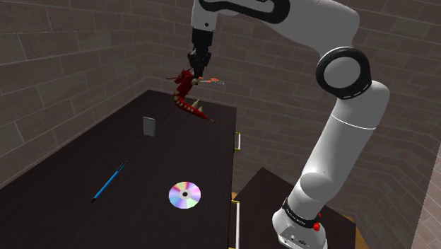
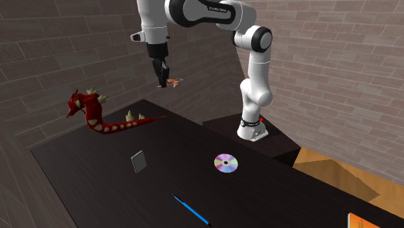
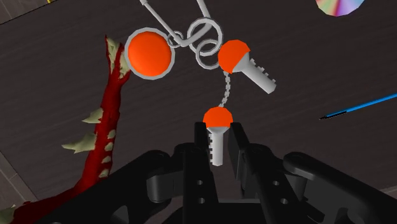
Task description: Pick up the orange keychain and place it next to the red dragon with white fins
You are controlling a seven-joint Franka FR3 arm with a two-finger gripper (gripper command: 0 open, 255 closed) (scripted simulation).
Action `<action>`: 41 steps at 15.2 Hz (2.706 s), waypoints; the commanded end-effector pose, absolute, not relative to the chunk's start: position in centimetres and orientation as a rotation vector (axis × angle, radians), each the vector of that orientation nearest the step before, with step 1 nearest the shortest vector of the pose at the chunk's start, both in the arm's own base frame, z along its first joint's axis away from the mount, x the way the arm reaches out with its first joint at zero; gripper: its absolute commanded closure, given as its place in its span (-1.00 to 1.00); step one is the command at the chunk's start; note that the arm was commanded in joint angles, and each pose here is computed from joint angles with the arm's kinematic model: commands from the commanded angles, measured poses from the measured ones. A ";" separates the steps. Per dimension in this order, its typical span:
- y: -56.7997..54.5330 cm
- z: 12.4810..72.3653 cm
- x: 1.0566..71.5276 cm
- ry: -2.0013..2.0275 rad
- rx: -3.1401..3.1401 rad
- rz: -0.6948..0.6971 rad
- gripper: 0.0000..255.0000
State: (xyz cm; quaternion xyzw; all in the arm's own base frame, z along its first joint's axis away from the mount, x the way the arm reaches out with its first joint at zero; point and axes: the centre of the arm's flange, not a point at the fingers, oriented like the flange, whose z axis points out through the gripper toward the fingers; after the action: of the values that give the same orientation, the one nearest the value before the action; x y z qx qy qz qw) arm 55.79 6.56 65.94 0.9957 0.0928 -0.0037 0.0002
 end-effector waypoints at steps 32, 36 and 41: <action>6.5 48.5 55.9 0.292 3.128 -0.011 1.00; 6.5 46.4 55.9 0.292 3.128 -0.011 1.00; 6.5 43.7 55.9 0.292 3.128 -0.011 1.00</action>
State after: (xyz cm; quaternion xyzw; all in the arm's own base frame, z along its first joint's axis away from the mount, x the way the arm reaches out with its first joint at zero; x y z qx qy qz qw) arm 55.95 6.62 44.22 0.9957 0.0928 -0.0037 0.0001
